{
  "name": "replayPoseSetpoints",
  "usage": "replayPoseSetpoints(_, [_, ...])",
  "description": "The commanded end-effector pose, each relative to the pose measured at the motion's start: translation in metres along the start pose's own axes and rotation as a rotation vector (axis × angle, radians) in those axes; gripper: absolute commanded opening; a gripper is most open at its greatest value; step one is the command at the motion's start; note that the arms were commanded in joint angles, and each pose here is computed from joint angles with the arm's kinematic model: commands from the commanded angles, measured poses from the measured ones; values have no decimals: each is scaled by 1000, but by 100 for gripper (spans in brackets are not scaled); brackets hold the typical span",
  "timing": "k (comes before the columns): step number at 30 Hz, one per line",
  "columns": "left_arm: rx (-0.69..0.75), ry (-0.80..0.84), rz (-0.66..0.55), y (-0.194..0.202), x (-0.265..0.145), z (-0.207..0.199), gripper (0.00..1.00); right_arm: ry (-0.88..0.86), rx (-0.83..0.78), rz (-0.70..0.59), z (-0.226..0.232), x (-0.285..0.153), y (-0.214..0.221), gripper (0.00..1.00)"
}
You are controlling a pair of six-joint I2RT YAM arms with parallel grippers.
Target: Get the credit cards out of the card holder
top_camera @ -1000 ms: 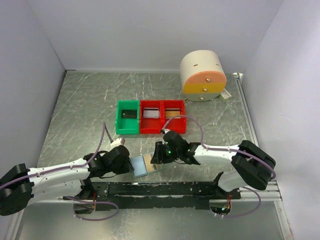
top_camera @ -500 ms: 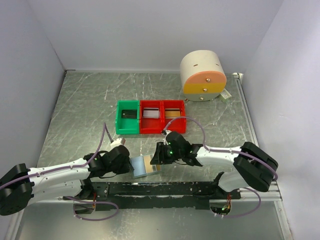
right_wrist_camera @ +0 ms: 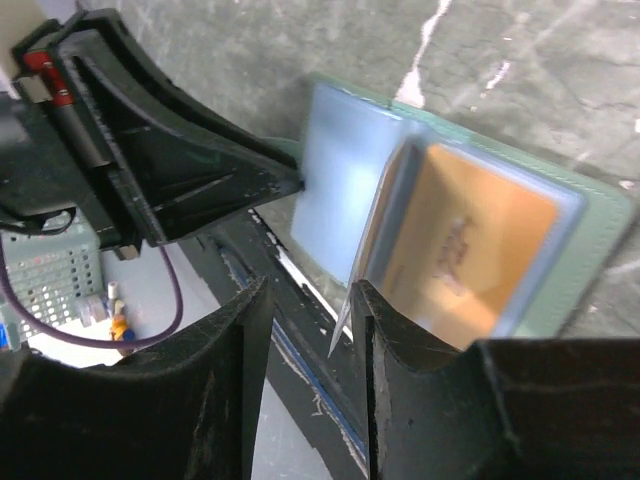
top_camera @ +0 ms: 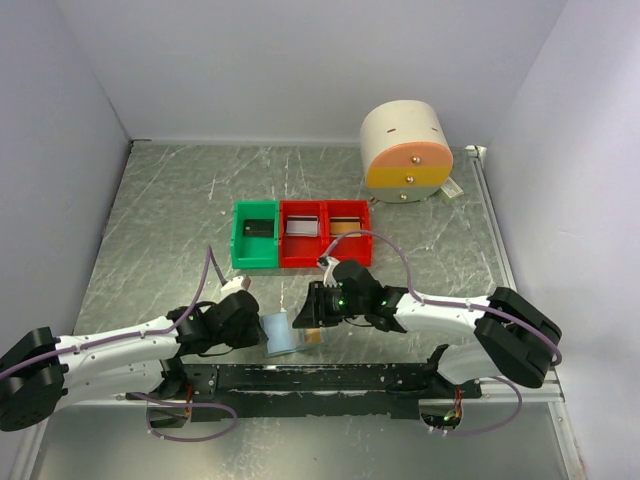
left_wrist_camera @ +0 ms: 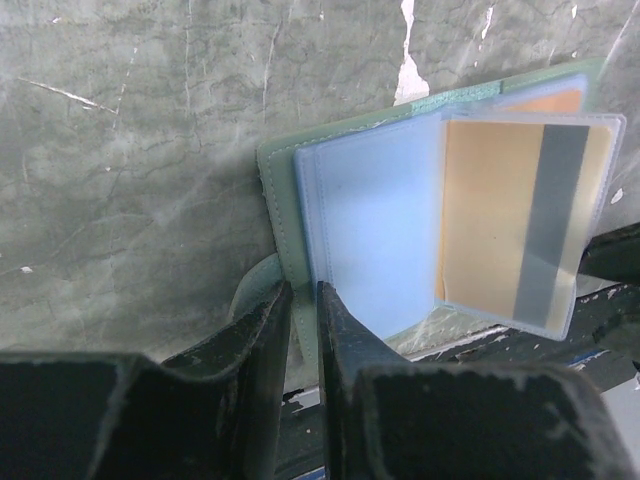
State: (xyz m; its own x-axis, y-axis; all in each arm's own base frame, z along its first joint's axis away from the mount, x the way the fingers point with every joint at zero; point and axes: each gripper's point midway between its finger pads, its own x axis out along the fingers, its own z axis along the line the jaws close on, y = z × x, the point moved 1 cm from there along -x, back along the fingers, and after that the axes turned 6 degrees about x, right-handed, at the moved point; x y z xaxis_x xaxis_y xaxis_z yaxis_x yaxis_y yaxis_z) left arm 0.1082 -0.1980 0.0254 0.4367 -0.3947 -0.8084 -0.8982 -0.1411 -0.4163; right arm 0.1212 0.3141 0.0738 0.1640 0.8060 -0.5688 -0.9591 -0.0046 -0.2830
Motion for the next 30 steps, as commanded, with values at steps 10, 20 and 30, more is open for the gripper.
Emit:
replayPoseSetpoints(10, [-5,30,-25,-5,-3,-7,28,-142,-45,45,42,6,-2,38])
replayPoseSetpoints(20, [-16,37,-55,-12,-14,-9,28,-114,-55,97,43,25,2,38])
replayPoseSetpoints(30, [-21,51,-59,-11,-16,-9,34,273,-78,-81,-28,-7,-12,44])
